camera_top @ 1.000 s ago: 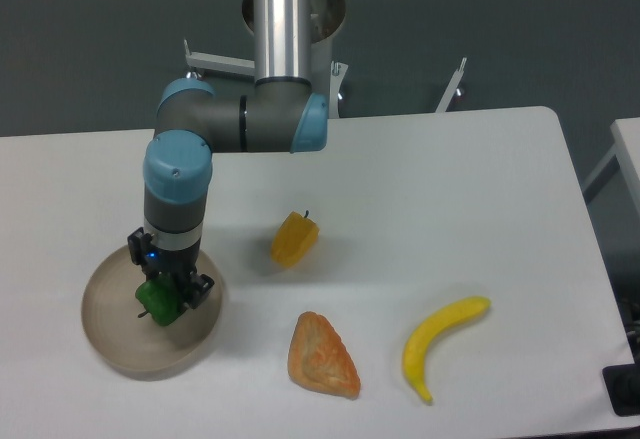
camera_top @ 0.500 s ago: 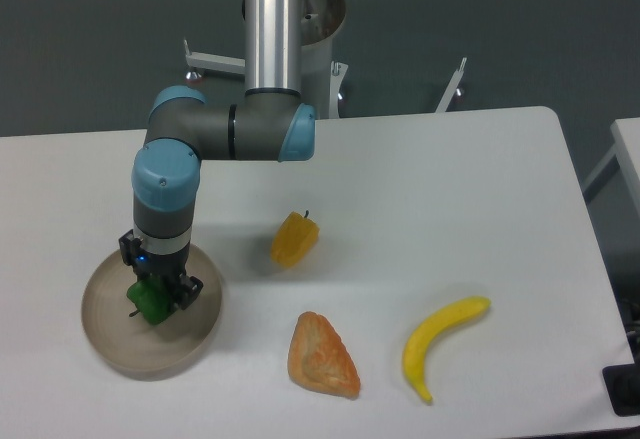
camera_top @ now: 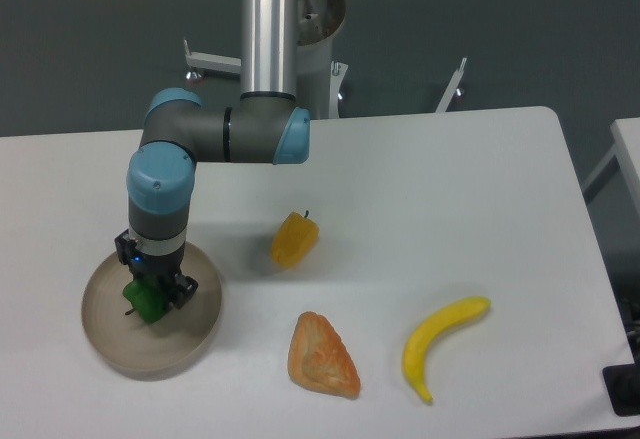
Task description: Place the green pepper on the plate
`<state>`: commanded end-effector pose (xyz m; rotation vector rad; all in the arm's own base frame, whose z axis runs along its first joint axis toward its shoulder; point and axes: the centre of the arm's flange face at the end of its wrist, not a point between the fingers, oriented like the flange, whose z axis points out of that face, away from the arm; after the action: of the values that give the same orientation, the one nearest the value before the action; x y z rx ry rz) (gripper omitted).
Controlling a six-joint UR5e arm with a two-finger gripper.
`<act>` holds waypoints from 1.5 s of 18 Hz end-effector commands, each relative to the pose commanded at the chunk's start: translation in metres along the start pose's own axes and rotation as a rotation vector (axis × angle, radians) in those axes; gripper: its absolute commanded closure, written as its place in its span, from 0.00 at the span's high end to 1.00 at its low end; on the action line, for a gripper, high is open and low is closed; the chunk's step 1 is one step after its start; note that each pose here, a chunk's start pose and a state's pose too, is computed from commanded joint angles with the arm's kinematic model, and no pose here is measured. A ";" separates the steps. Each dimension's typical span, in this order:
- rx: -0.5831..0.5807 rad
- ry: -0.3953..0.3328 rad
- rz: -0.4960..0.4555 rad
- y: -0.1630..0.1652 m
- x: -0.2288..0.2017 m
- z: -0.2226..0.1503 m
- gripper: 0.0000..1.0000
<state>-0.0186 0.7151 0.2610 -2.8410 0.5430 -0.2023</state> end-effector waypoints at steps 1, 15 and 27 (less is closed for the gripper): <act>-0.002 0.003 0.001 0.001 0.001 0.001 0.41; 0.010 -0.008 -0.002 0.001 0.000 -0.011 1.00; 0.093 -0.156 -0.037 0.069 -0.136 -0.120 1.00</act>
<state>-0.1891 0.6787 0.3461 -2.7482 0.4372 -0.0112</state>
